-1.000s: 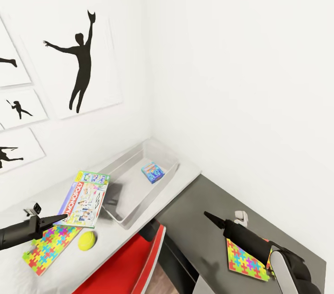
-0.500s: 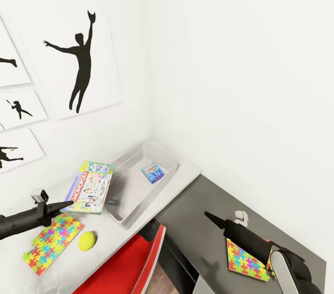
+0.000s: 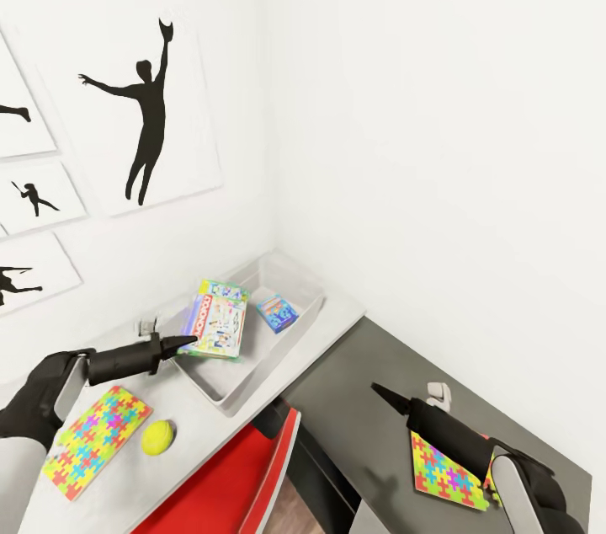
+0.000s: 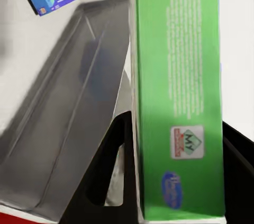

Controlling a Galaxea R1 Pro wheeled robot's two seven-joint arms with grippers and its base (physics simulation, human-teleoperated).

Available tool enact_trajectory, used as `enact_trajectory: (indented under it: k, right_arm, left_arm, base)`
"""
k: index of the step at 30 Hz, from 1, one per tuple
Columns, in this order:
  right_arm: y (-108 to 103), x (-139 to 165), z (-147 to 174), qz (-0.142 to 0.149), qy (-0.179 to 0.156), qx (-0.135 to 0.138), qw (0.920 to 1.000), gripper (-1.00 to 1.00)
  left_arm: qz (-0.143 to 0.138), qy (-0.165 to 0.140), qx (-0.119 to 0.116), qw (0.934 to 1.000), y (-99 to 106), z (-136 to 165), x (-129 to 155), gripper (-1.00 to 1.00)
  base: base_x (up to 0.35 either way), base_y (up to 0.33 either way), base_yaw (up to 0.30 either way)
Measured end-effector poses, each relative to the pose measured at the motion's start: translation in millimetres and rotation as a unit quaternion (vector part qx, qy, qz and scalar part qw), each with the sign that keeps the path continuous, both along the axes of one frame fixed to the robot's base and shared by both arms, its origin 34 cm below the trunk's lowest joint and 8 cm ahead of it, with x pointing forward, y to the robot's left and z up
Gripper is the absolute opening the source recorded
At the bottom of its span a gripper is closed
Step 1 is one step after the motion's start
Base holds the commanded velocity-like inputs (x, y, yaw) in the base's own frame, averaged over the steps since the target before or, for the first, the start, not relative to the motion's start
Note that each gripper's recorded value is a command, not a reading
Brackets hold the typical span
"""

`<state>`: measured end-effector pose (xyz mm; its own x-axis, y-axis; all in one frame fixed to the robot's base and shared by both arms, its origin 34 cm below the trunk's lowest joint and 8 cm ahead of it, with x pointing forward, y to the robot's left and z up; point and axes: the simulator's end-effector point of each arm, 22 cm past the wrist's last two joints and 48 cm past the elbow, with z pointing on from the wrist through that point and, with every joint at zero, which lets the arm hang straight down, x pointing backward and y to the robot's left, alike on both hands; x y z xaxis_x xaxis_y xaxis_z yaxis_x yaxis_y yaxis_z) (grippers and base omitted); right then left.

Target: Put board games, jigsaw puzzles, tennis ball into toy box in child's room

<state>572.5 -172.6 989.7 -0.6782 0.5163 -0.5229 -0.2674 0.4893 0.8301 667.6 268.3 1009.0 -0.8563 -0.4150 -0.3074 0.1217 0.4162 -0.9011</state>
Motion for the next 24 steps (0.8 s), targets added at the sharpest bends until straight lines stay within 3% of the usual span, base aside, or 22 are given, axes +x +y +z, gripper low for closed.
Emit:
enact_trajectory:
  k: [6, 14, 24]
  right_arm:
    - [-6, 0, -1, 0.001, 0.0, -0.007, 1.0, 1.0]
    - [-11, 0, -1, 0.002, 0.0, -0.013, 0.9999, 1.0]
    - [-11, 0, -1, 0.002, 0.0, -0.013, 0.9999, 1.0]
  left_arm:
    - [0.008, 0.024, 0.027, 0.9993, -20, -22, 6, -1.0]
    - [0.019, 0.025, 0.025, 0.9992, -17, -22, 9, -1.0]
    - [0.034, 0.04, 0.05, 0.9973, -14, -36, 11, -1.0]
  base:
    - [0.0, 0.0, 0.0]
    - [0.0, 0.0, 0.0]
    - [0.0, 0.0, 0.0]
